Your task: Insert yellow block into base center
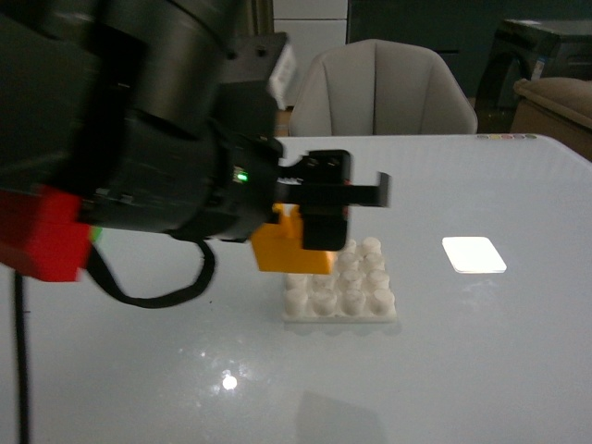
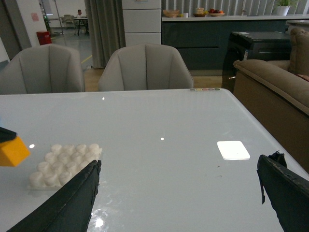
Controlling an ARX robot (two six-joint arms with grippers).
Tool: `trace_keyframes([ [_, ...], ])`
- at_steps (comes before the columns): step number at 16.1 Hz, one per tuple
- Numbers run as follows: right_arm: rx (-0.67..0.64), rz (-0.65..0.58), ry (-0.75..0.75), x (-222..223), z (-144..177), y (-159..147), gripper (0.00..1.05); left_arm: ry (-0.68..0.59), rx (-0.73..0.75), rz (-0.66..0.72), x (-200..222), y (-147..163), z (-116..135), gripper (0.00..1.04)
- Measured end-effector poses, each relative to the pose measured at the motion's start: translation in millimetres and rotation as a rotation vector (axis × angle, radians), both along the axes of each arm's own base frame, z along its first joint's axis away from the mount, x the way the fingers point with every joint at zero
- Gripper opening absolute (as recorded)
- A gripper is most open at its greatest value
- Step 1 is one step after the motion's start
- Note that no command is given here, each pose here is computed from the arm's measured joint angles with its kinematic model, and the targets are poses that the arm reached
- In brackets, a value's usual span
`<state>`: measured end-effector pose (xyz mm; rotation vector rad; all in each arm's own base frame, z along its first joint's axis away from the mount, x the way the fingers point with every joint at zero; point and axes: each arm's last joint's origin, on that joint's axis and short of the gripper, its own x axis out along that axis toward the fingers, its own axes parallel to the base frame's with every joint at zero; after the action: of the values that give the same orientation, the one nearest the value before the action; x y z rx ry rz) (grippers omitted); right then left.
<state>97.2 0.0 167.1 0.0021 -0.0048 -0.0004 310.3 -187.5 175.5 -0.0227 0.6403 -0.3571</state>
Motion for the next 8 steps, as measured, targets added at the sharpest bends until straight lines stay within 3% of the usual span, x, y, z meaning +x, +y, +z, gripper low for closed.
trace_keyframes([
  [5, 0.000, 0.000, 0.000, 0.0, 0.0, 0.0, 0.98, 0.064, 0.032, -0.018, 9.7, -48.5, -31.7, 0.60],
  [8, 0.000, 0.000, 0.000, 0.0, 0.0, 0.0, 0.98, 0.016, 0.032, 0.051, 30.5, -66.0, -34.2, 0.60],
])
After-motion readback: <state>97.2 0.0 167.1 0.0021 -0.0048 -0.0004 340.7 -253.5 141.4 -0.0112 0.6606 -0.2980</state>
